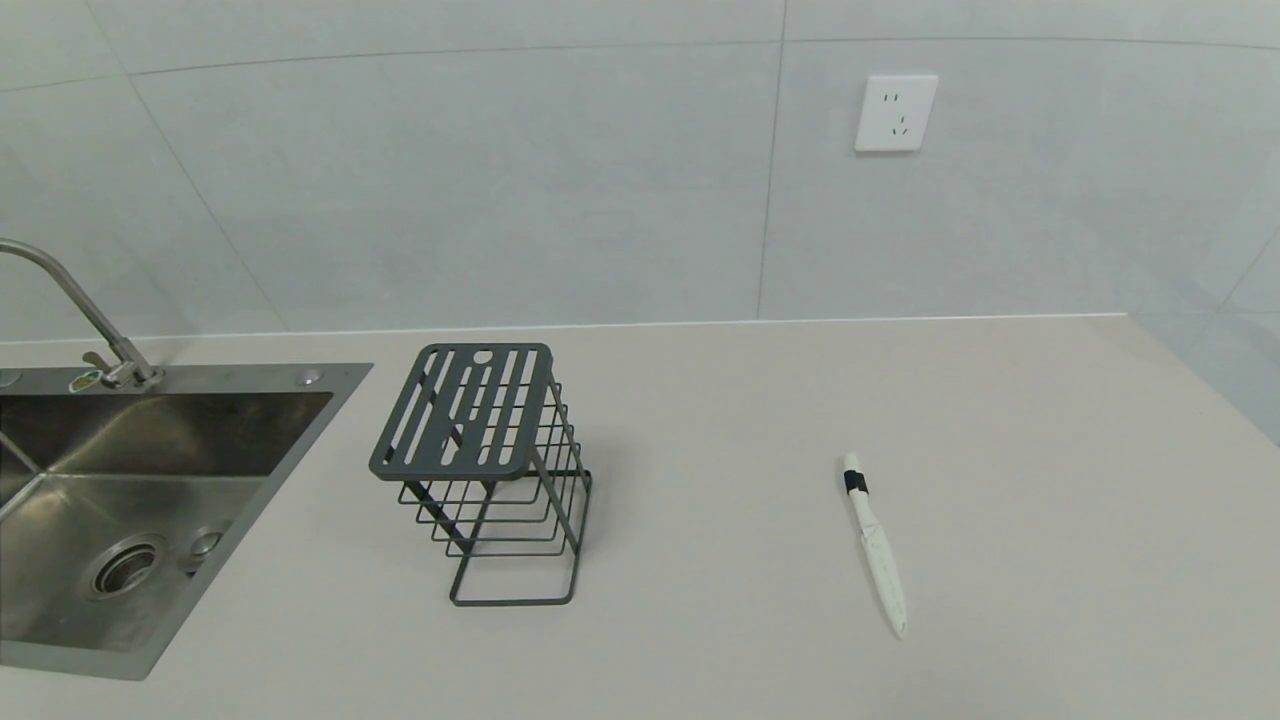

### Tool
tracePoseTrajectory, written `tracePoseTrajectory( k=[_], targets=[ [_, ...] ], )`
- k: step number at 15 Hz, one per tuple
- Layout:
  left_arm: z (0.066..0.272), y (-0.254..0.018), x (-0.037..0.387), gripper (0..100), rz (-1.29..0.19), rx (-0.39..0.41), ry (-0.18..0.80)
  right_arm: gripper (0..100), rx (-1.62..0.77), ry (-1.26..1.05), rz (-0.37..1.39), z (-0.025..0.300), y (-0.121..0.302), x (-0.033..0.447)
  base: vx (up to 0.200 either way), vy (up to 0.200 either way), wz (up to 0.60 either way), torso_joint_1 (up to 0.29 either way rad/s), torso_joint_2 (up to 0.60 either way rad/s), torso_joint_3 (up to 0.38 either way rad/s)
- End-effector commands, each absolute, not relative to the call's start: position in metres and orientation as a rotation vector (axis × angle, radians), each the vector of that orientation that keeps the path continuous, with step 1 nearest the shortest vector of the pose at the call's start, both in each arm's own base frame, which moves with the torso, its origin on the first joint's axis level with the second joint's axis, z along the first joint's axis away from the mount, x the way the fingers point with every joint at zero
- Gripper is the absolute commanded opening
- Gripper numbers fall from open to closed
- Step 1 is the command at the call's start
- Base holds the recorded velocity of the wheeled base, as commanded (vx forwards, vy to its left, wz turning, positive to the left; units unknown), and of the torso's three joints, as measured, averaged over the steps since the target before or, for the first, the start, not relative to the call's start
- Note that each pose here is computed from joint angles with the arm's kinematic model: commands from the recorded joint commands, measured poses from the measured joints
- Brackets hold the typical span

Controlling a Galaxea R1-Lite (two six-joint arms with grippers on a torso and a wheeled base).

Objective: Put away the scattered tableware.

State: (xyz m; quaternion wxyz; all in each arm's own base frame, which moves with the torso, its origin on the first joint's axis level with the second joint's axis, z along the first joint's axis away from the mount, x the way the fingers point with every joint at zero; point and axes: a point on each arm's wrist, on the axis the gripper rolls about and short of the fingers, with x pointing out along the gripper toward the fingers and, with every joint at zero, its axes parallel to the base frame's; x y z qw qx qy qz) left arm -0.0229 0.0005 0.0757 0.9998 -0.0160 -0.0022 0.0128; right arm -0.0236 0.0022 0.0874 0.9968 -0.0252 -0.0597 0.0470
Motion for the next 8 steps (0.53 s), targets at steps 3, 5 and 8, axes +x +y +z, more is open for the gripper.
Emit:
tracePoseTrajectory(
  k=[3,5,8],
  targets=[
    [0.076,0.000,-0.023,100,0.025,-0.029,-0.002,100,-0.116,-0.295,0.226,0.104,0.005,-0.027,0.000,0.000,0.00,0.000,0.00,0.000],
    [0.076,0.000,-0.023,100,0.021,-0.028,-0.002,100,-0.102,-0.177,0.295,0.105,0.007,-0.023,0.000,0.000,0.00,0.000,0.00,0.000],
    [0.076,0.000,-0.023,100,0.021,-0.032,-0.003,100,-0.068,0.001,0.353,0.126,0.007,-0.016,0.000,0.000,0.00,0.000,0.00,0.000]
  ],
)
